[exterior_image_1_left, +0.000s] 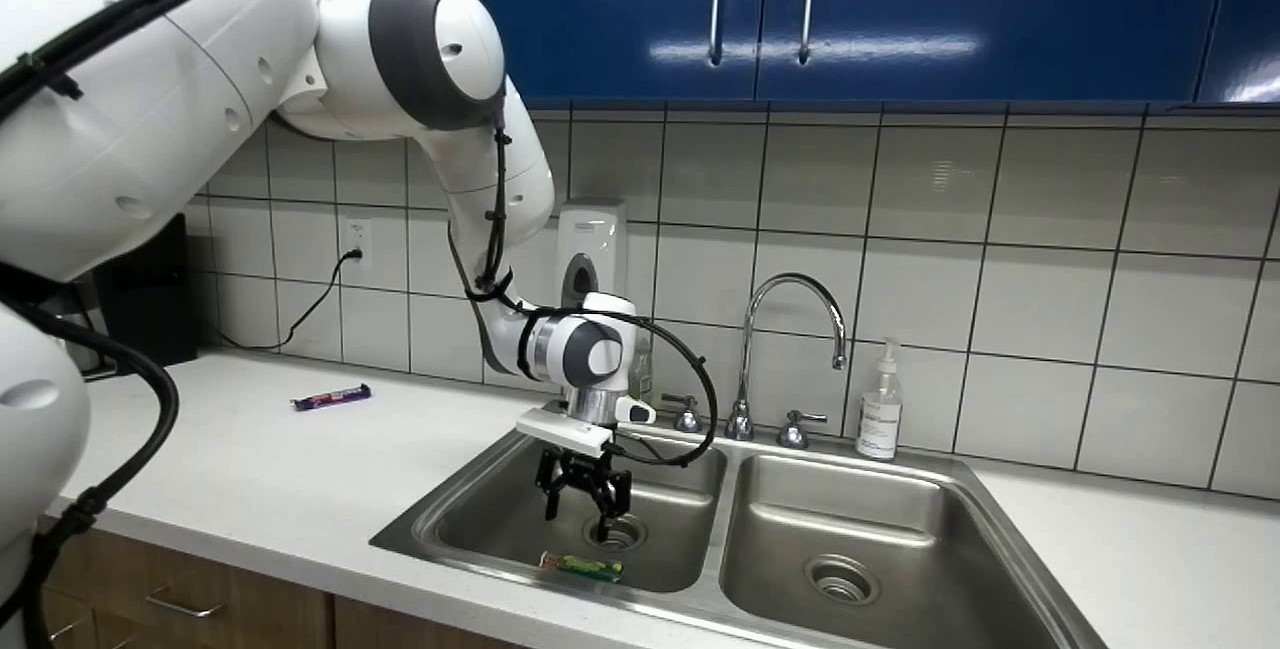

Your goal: Remove the green chocolate bar from the sink

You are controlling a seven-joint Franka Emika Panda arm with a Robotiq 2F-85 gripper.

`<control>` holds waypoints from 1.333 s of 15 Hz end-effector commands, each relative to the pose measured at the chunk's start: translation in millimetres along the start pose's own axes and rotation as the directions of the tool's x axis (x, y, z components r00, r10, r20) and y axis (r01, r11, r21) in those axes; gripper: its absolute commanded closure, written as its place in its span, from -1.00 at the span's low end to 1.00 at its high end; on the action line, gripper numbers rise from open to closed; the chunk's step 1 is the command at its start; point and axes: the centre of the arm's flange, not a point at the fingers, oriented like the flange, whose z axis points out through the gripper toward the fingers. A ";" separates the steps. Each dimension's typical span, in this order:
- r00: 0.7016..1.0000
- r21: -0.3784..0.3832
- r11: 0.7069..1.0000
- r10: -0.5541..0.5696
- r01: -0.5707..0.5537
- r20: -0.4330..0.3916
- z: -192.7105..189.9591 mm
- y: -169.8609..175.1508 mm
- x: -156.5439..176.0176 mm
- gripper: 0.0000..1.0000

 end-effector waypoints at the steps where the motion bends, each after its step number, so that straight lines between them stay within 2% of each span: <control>1: 1.000 -0.011 1.000 0.024 -0.024 -0.010 3.8 10.0 17.9 -1.00; 20: 1.000 0.000 1.000 0.013 -0.013 -0.015 7.2 9.5 17.3 -1.00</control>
